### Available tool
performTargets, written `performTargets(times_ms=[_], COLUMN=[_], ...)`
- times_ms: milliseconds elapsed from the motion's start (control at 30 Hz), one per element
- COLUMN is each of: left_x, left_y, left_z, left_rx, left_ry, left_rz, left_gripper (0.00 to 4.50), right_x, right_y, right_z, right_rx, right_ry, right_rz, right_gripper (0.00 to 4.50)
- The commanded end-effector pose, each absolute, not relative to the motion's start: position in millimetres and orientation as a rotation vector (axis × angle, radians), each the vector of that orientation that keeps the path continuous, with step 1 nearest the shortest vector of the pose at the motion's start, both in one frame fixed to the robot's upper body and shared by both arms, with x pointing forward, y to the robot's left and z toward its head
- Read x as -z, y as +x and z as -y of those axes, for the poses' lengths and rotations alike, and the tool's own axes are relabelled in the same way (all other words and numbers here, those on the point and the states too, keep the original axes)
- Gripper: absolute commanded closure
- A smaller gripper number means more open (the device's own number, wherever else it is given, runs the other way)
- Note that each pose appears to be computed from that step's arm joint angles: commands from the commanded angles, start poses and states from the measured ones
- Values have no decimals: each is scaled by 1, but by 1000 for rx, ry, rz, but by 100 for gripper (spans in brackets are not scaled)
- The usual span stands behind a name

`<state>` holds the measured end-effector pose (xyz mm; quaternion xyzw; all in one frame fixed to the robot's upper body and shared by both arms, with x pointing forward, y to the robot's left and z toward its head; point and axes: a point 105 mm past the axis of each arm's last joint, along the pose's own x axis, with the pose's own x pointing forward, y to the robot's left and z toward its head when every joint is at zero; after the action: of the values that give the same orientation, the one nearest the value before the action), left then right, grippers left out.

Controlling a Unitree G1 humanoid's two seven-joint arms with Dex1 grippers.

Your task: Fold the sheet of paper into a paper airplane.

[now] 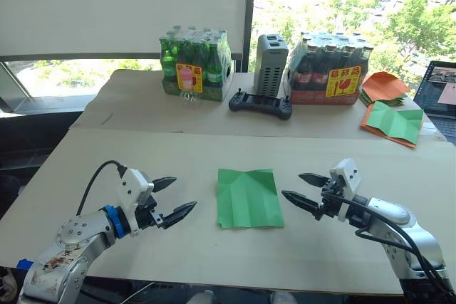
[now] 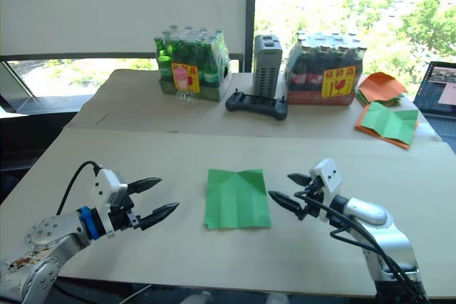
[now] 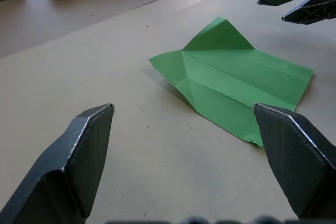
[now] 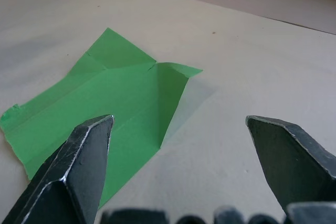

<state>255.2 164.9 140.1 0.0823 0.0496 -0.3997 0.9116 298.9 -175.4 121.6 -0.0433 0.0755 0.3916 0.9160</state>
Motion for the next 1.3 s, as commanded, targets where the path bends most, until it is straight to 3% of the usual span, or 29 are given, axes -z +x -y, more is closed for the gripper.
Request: performTargets(times_ms=[33, 233, 333, 533, 700, 967, 1300], left_x=[-150, -151, -147, -136, -124, -80, -63], left_y=[254, 261, 265, 280, 303, 312, 309], left_z=[-159, -151, -133, -91, -65, -66, -63], left_rx=[846, 873, 970, 1150, 1183, 1182, 1225], left_ry=[184, 127, 164, 200, 223, 369, 448], left_rz=[-61, -54, -41, -22, -17, -165, -243], left_gripper=[0, 0, 79, 281, 447, 447, 447], right_x=[-134, -133, -132, -132, -135, -139, -135], right_y=[296, 297, 296, 296, 296, 289, 277], right_z=[171, 169, 168, 166, 165, 166, 166], right_rx=[-822, -820, -819, -815, -801, -781, -808], right_ry=[-122, -120, -119, -116, -125, -126, -148], right_rz=[-105, -111, -113, -111, -105, -103, -161], right_gripper=[4, 4, 0, 0, 0, 0, 0])
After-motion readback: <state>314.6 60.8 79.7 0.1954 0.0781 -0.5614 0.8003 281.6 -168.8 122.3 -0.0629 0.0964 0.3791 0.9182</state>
